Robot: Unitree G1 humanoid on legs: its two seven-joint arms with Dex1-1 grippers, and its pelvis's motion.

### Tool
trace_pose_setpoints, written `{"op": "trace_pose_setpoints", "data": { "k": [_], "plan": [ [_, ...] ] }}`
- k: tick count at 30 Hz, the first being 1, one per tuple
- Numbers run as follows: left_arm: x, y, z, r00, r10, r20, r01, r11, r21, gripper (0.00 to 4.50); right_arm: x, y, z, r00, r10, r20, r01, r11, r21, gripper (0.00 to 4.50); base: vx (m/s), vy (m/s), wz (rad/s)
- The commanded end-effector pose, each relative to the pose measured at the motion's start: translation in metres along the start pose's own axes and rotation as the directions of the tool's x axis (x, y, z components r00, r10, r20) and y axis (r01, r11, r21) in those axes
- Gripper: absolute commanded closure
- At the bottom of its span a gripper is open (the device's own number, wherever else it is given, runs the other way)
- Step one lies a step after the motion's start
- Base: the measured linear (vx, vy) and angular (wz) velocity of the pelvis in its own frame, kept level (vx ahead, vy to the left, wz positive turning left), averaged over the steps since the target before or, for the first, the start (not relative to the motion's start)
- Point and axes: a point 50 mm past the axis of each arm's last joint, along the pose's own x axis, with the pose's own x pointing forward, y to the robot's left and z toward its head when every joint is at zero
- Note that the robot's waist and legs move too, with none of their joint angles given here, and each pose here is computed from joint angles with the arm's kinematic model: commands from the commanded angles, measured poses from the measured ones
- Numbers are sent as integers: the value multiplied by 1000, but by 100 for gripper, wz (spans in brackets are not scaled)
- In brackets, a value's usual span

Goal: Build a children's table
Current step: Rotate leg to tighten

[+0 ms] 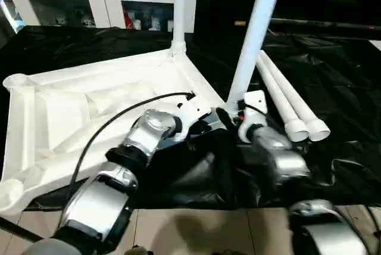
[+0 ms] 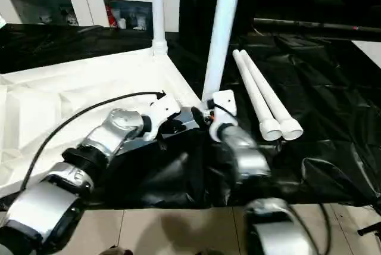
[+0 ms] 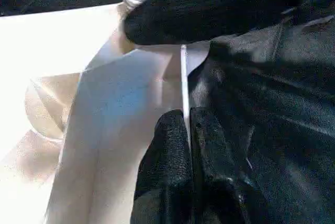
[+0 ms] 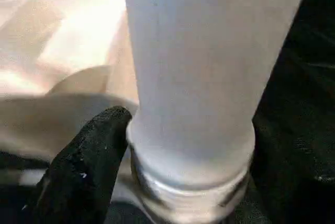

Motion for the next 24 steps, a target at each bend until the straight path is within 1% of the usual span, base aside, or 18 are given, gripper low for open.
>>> {"op": "trace_pose_setpoints", "data": {
  "k": [1,2,3,6,8,10,16,17,19,24],
  "plan": [
    [-6,-5,-11,996,-84,15,84,996,25,450,-8,3,7,981,194,-10,-194,979,-65,99,0,0,0],
    [-10,-4,-14,995,-102,8,102,994,34,450,-13,2,8,969,246,-28,-247,964,-93,99,0,0,0],
    [-10,-4,-14,995,-102,8,102,994,34,450,-13,2,8,969,246,-28,-247,964,-93,99,0,0,0],
    [-23,-4,-20,979,-201,13,200,976,85,450,-25,-5,11,925,370,-86,-379,914,-148,99,0,0,0],
    [-27,-4,-22,974,-227,9,225,969,98,450,-29,-8,12,909,402,-110,-415,897,-153,99,0,0,0],
    [-33,-3,-25,969,-245,5,243,964,109,450,-31,-9,16,892,437,-119,-451,878,-160,99,0,0,0],
    [-38,-3,-28,966,-257,9,255,961,112,450,-30,-7,19,875,465,-132,-482,861,-161,99,0,0,0],
    [-39,-3,-28,966,-259,10,256,960,113,450,-30,-7,19,873,470,-131,-486,860,-158,114,0,0,0],
    [-39,-3,-29,965,-261,9,259,959,113,450,-30,-6,18,869,477,-135,-494,856,-154,114,0,0,0],
    [-41,-4,-31,964,-266,4,264,958,109,450,-31,-3,14,857,494,-149,-513,847,-141,155,0,0,0]
  ]
}}
